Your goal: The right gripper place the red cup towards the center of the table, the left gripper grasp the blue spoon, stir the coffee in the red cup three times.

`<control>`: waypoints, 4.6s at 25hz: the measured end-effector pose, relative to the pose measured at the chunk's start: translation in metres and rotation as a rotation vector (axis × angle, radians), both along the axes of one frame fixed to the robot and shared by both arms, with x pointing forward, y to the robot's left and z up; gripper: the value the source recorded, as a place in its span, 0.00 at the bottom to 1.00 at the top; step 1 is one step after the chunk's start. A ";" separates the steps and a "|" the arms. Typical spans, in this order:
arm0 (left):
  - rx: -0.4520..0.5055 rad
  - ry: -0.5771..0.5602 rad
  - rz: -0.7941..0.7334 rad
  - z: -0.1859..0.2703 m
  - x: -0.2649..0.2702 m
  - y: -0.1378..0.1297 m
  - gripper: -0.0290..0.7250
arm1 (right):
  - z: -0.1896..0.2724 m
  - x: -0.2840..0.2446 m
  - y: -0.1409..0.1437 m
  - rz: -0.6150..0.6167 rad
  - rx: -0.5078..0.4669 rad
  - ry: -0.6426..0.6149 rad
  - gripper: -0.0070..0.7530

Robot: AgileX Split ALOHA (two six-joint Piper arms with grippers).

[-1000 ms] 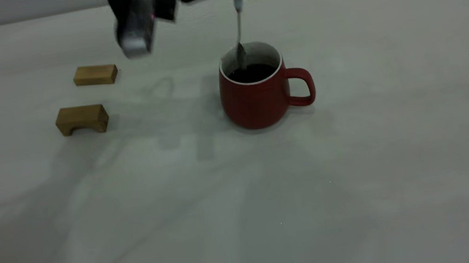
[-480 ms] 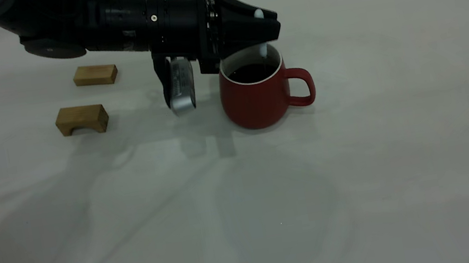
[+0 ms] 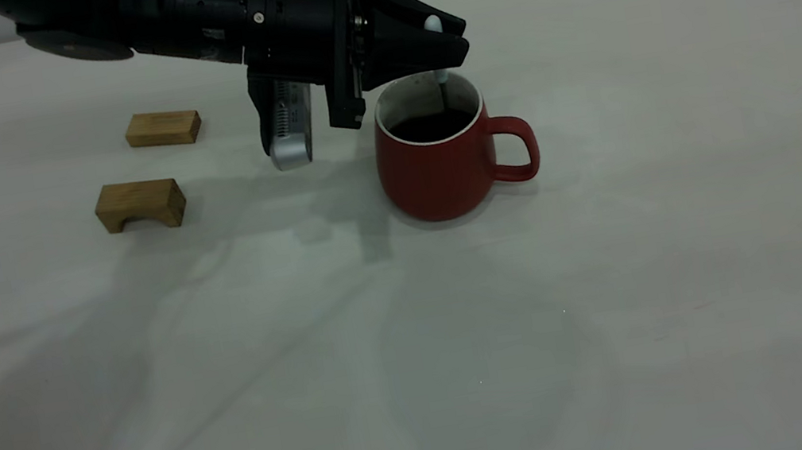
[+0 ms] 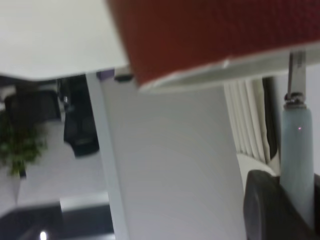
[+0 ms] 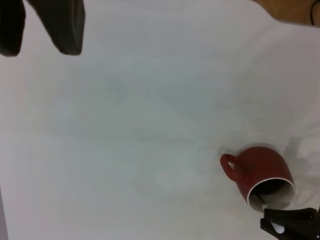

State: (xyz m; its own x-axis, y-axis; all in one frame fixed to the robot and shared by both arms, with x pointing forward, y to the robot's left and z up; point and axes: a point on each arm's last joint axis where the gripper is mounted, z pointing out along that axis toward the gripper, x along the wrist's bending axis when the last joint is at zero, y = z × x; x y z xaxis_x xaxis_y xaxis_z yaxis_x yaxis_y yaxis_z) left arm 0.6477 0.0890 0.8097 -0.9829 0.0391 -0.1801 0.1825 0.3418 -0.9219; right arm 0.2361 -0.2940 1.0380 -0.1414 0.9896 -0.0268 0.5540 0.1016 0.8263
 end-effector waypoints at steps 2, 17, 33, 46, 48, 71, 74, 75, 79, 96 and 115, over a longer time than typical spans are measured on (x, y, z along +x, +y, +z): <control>-0.027 0.070 -0.014 0.001 -0.003 -0.001 0.23 | 0.000 0.000 0.000 0.000 0.000 0.000 0.32; 0.061 -0.041 -0.075 0.015 -0.001 0.005 0.23 | 0.000 0.000 0.000 0.000 0.000 0.000 0.32; 0.080 0.014 -0.077 0.007 -0.002 0.012 0.24 | 0.000 0.000 0.000 0.000 0.000 0.000 0.32; 0.214 -0.170 -0.382 0.015 -0.005 0.017 0.83 | 0.000 0.000 0.000 0.000 0.000 0.000 0.32; 0.272 -0.266 -0.503 0.030 0.000 0.020 0.83 | 0.000 0.000 0.000 0.000 0.000 0.000 0.32; 1.264 -1.409 -1.029 0.392 -0.141 0.138 0.61 | 0.000 0.000 0.000 0.000 0.000 0.000 0.32; 1.285 -1.418 -1.024 0.391 -0.192 0.153 0.61 | 0.000 0.000 0.000 0.000 0.000 0.000 0.32; 1.295 -1.411 -1.032 0.385 -0.210 0.160 0.61 | 0.000 0.000 0.000 0.000 0.000 0.000 0.32; 1.332 -1.408 -1.039 0.352 -0.286 0.185 0.61 | 0.000 0.000 0.000 0.000 0.000 0.000 0.32; 1.628 -1.442 -0.675 0.227 -0.423 0.219 0.61 | 0.000 0.000 0.000 0.001 0.001 0.000 0.32; 1.630 -1.444 -0.675 0.223 -0.425 0.219 0.61 | 0.000 0.000 0.000 0.001 0.002 0.000 0.32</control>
State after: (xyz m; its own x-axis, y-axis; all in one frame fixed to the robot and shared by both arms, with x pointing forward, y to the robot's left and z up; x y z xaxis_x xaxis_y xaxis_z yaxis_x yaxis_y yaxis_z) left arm 0.2224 0.3081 1.0331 -0.0610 0.9981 -0.0043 0.6218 0.0413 0.7821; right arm 0.2360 -0.2939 1.0380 -0.1424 0.9895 -0.0252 0.5539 0.1007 0.8264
